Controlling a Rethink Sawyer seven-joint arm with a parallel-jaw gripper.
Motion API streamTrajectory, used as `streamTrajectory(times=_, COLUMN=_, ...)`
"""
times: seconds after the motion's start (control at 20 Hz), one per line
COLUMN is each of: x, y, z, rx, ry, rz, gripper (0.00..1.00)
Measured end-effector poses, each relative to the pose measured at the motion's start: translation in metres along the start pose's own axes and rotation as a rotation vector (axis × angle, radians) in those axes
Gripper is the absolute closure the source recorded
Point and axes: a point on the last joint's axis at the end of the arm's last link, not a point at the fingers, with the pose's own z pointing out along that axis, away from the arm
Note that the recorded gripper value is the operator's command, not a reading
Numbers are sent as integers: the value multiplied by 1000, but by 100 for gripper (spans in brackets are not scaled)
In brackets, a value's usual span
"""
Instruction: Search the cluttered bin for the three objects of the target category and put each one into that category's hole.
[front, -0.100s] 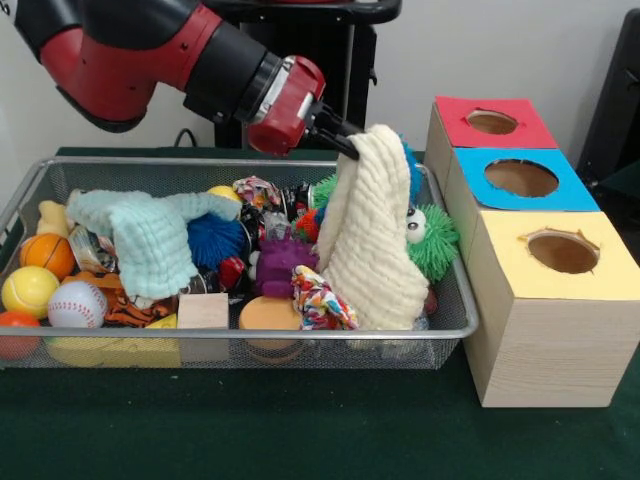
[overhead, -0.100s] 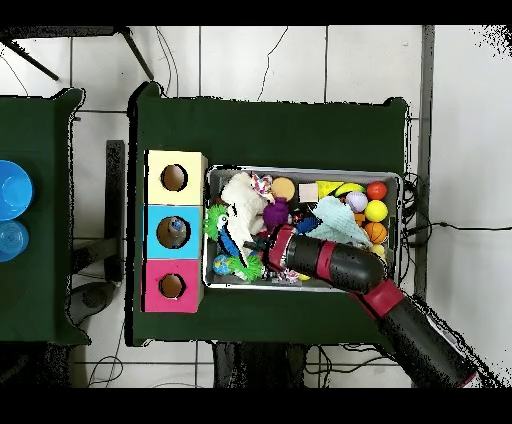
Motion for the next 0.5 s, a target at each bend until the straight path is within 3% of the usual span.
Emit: streamTrajectory(times=0.5, x=-12, y=13, z=-9, rx=-116, ry=23, rz=-33, gripper=100)
